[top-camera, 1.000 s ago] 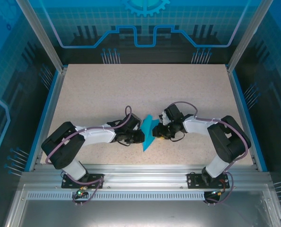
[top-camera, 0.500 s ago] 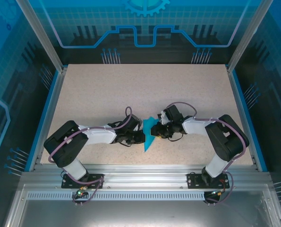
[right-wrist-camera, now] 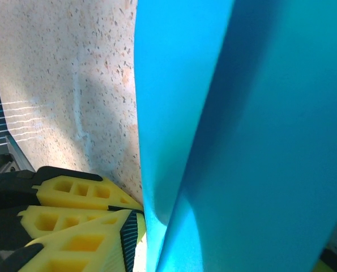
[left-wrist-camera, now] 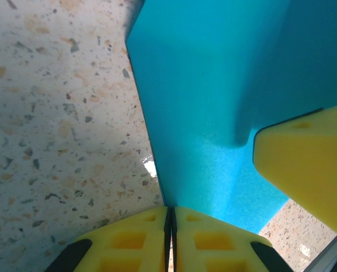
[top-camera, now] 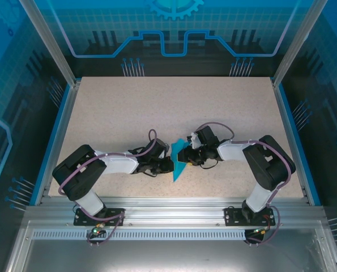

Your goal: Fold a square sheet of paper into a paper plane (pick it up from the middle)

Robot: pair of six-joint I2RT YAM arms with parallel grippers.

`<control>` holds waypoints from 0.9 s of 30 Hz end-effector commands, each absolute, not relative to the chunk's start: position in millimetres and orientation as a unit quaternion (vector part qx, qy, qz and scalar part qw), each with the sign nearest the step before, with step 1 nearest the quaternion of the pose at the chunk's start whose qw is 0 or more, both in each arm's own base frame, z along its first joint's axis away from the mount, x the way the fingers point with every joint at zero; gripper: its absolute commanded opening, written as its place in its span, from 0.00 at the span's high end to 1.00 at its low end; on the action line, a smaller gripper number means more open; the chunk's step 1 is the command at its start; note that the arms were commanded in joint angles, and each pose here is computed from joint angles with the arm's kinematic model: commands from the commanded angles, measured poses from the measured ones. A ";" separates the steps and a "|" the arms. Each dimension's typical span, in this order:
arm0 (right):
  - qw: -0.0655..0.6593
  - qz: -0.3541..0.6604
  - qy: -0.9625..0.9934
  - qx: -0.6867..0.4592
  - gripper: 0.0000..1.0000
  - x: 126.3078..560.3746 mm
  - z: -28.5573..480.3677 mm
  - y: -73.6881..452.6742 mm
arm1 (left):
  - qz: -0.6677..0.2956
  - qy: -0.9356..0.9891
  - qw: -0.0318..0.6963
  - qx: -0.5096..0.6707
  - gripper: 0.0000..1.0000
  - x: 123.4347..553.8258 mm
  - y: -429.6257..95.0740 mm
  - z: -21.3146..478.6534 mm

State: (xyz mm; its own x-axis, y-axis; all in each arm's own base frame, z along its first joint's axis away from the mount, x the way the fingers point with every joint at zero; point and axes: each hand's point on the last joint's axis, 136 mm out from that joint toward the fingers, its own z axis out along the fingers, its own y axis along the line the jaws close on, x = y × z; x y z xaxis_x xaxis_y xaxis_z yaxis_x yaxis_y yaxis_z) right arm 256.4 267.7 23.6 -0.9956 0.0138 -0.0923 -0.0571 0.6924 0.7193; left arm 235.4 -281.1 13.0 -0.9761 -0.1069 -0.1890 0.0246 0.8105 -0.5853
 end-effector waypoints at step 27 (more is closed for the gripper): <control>0.117 0.124 0.981 -0.089 0.92 259.7 75.9 204.4 | -0.291 0.932 0.204 -0.074 0.73 234.5 -236.6 68.2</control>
State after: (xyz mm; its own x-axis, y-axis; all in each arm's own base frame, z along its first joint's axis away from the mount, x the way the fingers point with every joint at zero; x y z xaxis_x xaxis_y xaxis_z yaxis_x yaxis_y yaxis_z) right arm 269.3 248.4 65.8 -0.9669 -0.0684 -0.2460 -0.1868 0.8462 0.4990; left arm 235.8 -263.4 71.4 -0.9303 -0.2072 -0.3027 0.0381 0.7661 -0.6416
